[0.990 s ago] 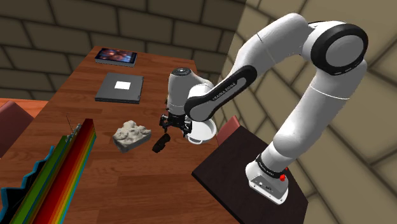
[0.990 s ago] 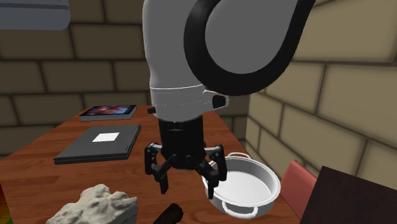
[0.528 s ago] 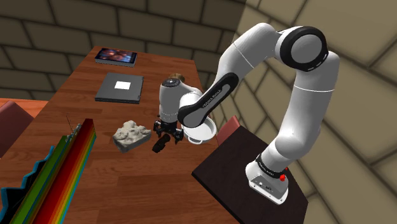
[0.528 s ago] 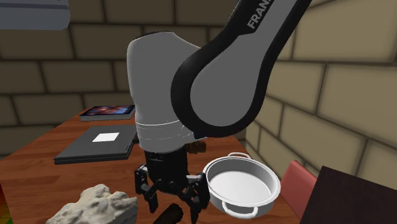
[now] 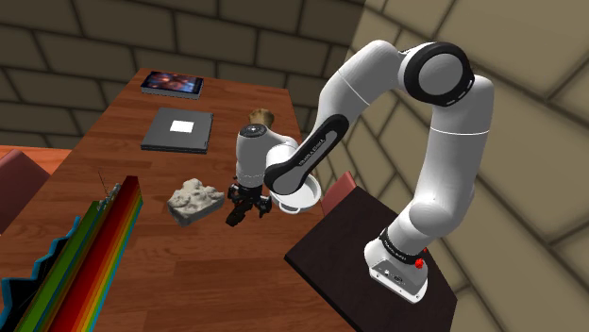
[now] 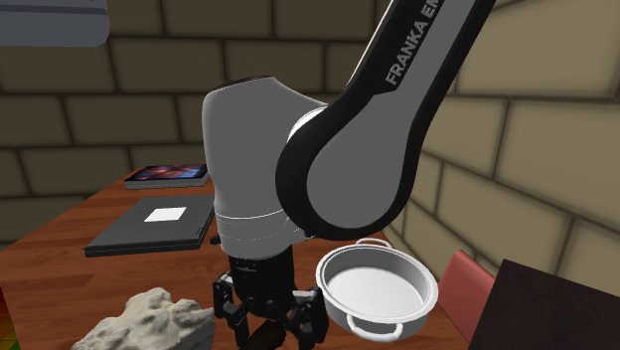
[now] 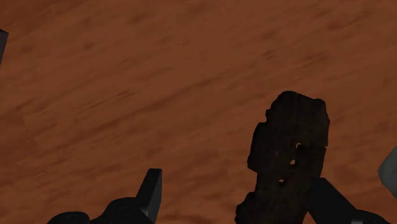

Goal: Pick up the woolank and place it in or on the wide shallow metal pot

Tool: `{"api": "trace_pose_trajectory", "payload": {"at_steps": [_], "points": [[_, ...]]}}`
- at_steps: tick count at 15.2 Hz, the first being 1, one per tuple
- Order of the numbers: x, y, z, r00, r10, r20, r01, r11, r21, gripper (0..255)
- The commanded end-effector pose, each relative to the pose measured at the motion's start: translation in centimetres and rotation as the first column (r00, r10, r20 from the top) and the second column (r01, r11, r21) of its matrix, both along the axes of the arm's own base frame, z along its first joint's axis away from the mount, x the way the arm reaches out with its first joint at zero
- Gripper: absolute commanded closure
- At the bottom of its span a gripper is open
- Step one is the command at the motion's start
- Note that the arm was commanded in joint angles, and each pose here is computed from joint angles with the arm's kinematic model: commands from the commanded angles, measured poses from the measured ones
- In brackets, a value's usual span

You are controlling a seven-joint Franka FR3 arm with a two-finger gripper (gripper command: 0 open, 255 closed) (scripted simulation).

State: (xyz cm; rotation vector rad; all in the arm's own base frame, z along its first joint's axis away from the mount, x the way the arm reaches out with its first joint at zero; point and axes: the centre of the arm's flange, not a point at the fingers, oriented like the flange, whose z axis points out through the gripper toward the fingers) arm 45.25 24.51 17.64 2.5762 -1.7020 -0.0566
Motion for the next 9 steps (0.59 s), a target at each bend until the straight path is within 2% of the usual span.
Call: {"api": "trace_pose_trajectory", "payload": {"at_steps": [1,3,4,9], "points": [[0.00,0.02,-0.04,1.000,0.000,0.000,0.000,1.000,0.000,0],[0.00,0.02,-0.04,1.000,0.000,0.000,0.000,1.000,0.000,0],[0.00,0.02,-0.04,1.000,0.000,0.000,0.000,1.000,0.000,255],[0.00,0.02,-0.04,1.000,0.000,0.000,0.000,1.000,0.000,255]]}}
